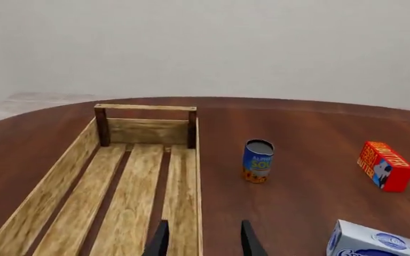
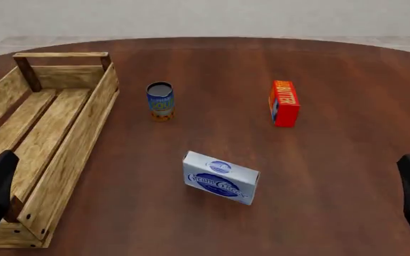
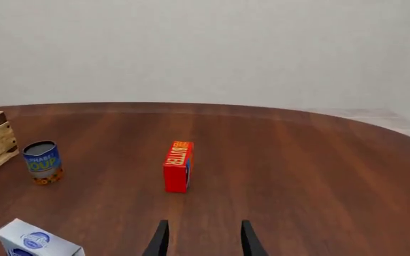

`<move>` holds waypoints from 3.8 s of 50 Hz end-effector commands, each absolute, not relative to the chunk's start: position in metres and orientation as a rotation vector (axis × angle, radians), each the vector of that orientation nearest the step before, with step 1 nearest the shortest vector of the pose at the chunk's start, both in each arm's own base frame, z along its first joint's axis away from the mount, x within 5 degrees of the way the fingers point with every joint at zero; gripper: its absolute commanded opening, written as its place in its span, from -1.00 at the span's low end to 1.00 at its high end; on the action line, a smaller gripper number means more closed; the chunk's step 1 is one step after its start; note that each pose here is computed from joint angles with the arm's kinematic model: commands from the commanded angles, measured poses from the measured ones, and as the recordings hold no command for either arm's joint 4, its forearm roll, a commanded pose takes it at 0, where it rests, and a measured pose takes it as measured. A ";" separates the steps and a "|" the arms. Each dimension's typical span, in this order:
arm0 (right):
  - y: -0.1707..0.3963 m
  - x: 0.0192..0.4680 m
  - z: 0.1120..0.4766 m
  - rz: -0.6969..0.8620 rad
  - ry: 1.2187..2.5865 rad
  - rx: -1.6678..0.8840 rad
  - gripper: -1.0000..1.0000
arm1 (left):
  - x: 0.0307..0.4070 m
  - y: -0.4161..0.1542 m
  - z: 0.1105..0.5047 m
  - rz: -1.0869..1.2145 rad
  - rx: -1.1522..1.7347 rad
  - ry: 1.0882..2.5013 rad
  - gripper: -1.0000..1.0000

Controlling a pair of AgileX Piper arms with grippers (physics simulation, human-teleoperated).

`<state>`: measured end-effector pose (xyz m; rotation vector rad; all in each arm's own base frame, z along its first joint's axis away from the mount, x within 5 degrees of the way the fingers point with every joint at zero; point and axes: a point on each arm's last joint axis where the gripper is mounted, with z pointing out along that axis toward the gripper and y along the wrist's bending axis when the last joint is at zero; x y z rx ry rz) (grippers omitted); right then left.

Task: Pick up the cream cheese and put it in the tray.

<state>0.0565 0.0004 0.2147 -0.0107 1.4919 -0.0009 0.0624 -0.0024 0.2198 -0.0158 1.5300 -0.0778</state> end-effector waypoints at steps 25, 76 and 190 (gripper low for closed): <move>0.000 0.057 0.213 -0.004 1.499 -0.015 1.00 | 0.052 -0.012 0.307 -0.274 0.088 1.500 1.00; 0.001 0.058 0.214 0.042 1.509 0.007 1.00 | 0.154 -0.124 0.353 -0.412 0.690 1.653 1.00; 0.002 0.058 0.212 0.051 1.517 -0.011 1.00 | 0.209 -0.236 0.232 -0.072 1.663 1.711 1.00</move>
